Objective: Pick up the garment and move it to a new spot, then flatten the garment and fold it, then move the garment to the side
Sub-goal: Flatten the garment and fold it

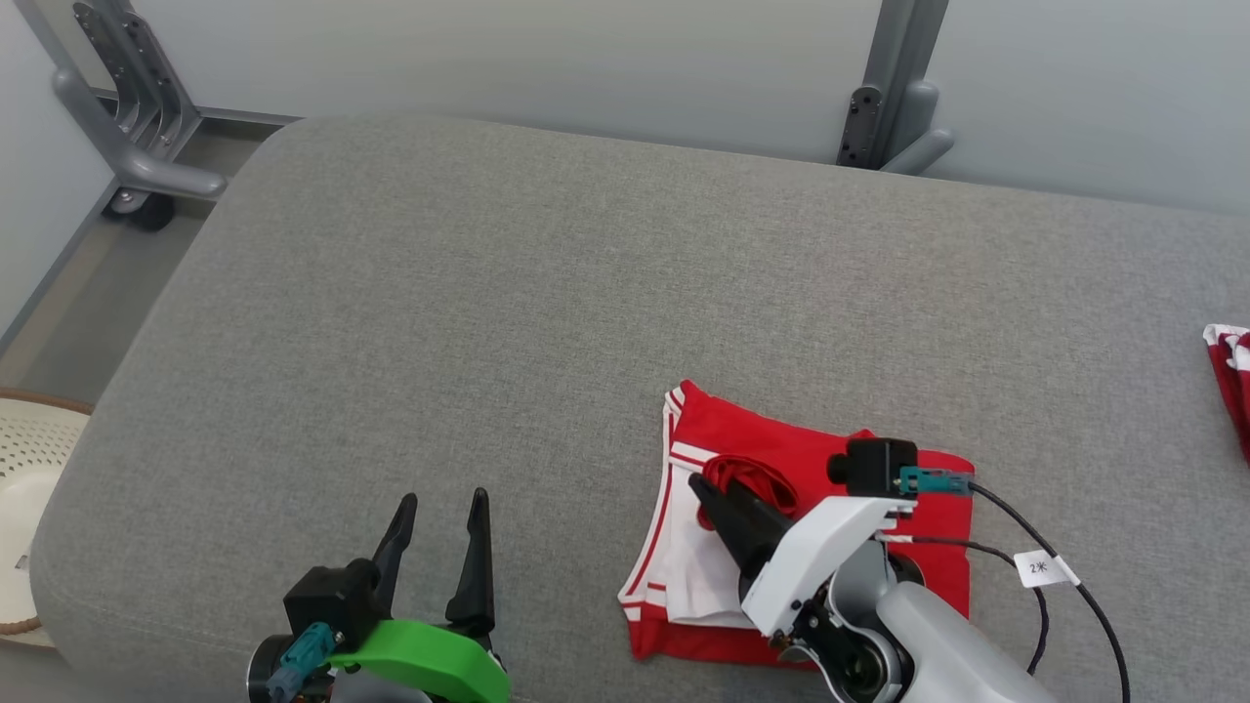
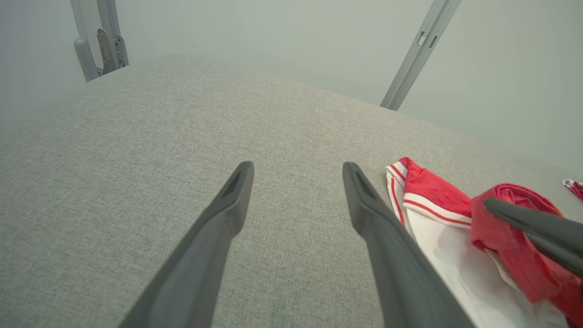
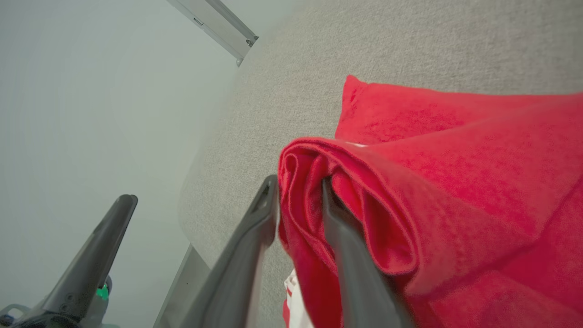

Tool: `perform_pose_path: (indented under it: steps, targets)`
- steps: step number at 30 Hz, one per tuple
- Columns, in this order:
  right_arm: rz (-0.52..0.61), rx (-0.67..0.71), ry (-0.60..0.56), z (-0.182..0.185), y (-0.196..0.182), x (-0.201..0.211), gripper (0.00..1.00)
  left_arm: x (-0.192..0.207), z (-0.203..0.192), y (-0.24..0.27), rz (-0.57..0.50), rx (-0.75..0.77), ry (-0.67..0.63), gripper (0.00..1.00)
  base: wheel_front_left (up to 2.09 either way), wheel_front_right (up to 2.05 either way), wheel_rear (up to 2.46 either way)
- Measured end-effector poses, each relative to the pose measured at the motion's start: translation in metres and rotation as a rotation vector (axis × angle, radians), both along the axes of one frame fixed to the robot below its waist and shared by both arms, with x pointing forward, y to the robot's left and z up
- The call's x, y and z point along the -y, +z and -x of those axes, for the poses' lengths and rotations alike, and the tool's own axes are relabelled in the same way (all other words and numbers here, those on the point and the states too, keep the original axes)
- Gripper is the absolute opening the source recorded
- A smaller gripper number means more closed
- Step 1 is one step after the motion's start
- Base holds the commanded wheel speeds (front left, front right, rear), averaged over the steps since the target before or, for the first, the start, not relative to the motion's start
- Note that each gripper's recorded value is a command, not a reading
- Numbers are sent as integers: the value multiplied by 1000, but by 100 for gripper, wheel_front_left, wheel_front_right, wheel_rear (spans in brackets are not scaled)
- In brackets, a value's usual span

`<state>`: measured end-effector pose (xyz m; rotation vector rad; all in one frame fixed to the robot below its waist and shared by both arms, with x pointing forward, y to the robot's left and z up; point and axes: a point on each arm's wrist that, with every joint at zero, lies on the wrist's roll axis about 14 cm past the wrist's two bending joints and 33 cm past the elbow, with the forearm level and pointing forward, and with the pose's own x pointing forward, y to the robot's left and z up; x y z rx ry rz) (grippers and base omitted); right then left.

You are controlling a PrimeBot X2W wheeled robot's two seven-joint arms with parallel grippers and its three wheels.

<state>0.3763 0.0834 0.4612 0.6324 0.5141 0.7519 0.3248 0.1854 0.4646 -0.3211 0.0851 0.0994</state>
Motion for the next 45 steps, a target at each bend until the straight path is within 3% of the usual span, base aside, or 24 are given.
perform_pose_path:
  steps: [1, 19, 26, 34, 35, 36, 37, 38, 45]
  targets:
    - [5, 2, 11, 2, -1, -3, 100, -1, 1, 0, -1, 0, 2, 100, 0, 0, 0]
    - [44, 203, 111, 16, 29, -29, 100, 4, 3, 5, -1, 22, -14, 100, 0, 0, 0]
    - [80, 382, -43, -14, 52, 8, 100, 14, 2, 7, -1, 33, -49, 100, 0, 0, 0]
    - [174, 444, -206, -30, 45, 67, 100, 27, -2, 10, 0, 39, -91, 100, 0, 0, 0]
    - [185, 428, -212, -28, 39, 71, 57, 27, -2, 10, 0, 38, -94, 100, 0, 0, 0]
    - [198, 411, -212, -26, 33, 74, 41, 28, -2, 9, 0, 37, -95, 100, 0, 0, 0]
    - [215, 399, -206, -23, 26, 76, 17, 28, -2, 9, 0, 36, -97, 100, 0, 0, 0]
    - [226, 386, -201, -21, 21, 77, 0, 28, -2, 9, 0, 35, -97, 100, 0, 0, 0]
    - [330, 339, -141, -13, -11, 84, 0, 24, -1, 7, -1, 27, -82, 100, 0, 0, 0]
